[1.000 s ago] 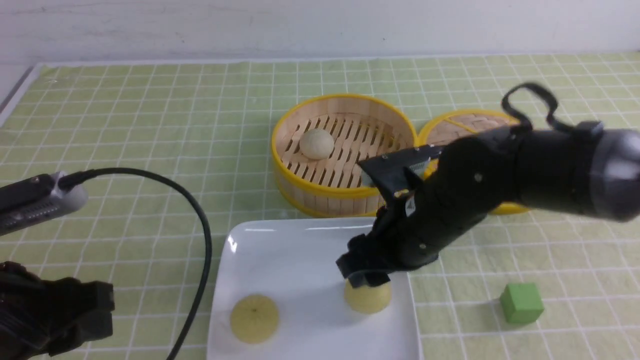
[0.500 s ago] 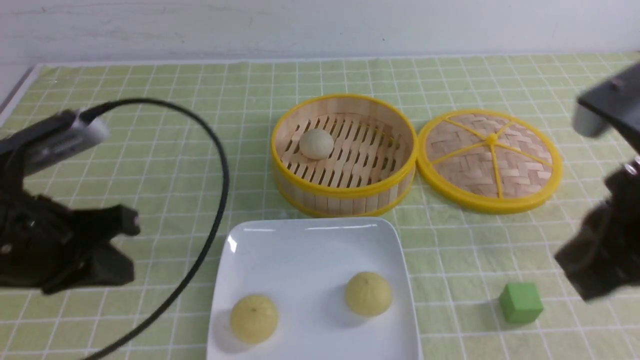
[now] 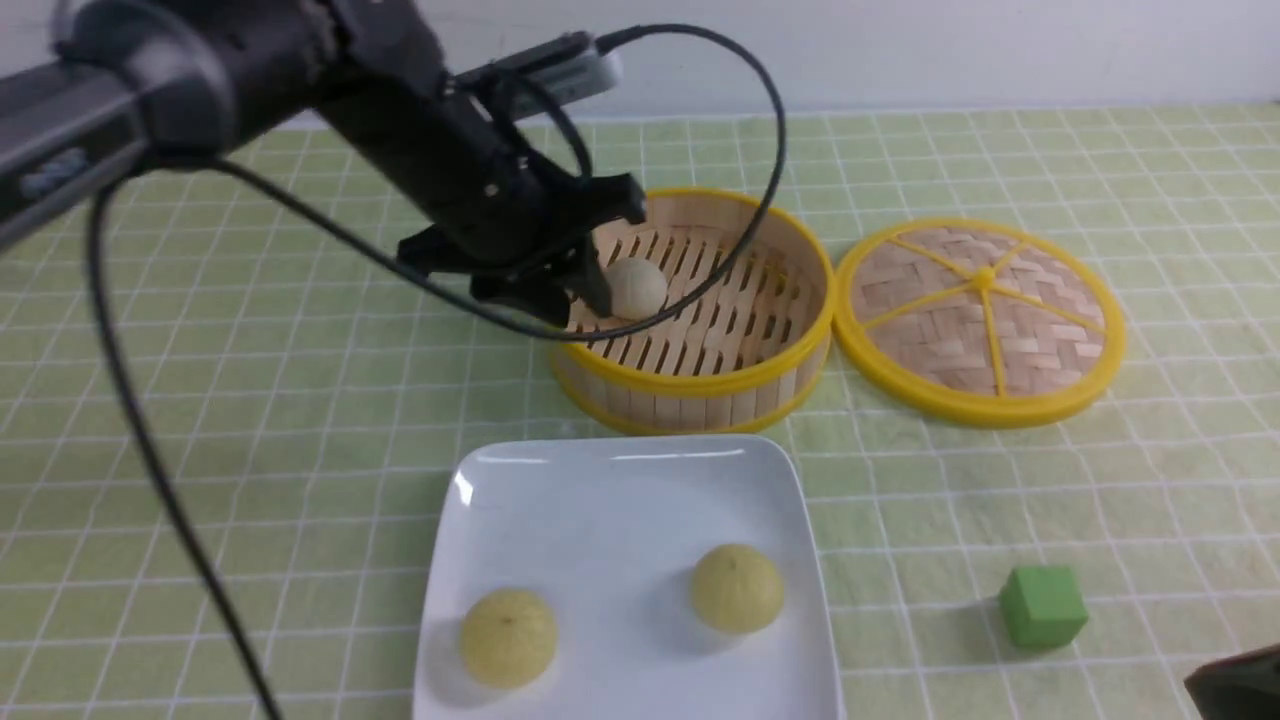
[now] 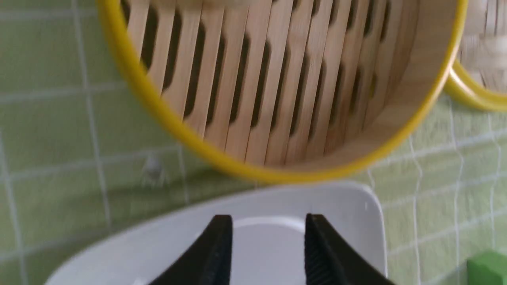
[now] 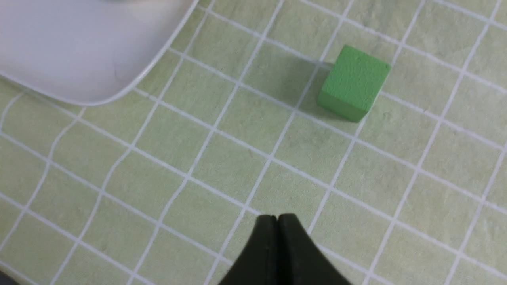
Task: Put the steamed buns into the plate on the green tablecloth.
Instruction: 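Reach into the bamboo steamer and grasp a bun with the left gripper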
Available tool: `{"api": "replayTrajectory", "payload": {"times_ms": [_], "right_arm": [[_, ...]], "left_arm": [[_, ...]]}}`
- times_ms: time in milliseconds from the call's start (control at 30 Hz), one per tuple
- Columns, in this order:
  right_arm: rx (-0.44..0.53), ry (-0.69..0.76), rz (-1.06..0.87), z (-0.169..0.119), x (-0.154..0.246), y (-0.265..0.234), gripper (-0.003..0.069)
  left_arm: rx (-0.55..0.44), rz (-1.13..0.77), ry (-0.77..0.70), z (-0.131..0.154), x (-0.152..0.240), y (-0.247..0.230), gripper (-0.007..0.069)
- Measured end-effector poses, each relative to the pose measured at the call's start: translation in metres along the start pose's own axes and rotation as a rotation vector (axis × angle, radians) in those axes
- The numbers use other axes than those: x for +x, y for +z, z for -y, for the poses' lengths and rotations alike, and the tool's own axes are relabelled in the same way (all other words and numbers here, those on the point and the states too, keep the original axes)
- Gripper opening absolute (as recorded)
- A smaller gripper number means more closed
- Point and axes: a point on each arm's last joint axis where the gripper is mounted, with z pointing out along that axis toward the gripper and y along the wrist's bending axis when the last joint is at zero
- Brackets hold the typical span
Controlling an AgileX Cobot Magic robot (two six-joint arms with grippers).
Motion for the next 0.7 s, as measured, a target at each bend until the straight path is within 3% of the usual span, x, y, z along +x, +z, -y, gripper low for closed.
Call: {"api": "replayTrajectory", "payload": {"times_ms": [167, 367, 533, 700], "right_arm": [[-0.014, 0.02, 0.037, -0.001, -0.001, 0.003, -0.0005], [-0.026, 0.037, 0.055, -0.002, -0.001, 0.005, 0.0], [-0.035, 0.042, 0.1, -0.002, -0.005, 0.005, 0.0003], [-0.041, 0.048, 0.112, -0.003, -0.006, 0.005, 0.0005]], "left_arm": [[-0.075, -0.014, 0.057, 0.007, -0.029, 0.041, 0.0451], [-0.149, 0.034, 0.063, 0.001, -0.051, 0.061, 0.0466], [-0.134, 0.025, 0.048, -0.002, -0.052, 0.08, 0.0424], [-0.13, -0.022, 0.031, -0.007, -0.046, 0.101, 0.0256]]}}
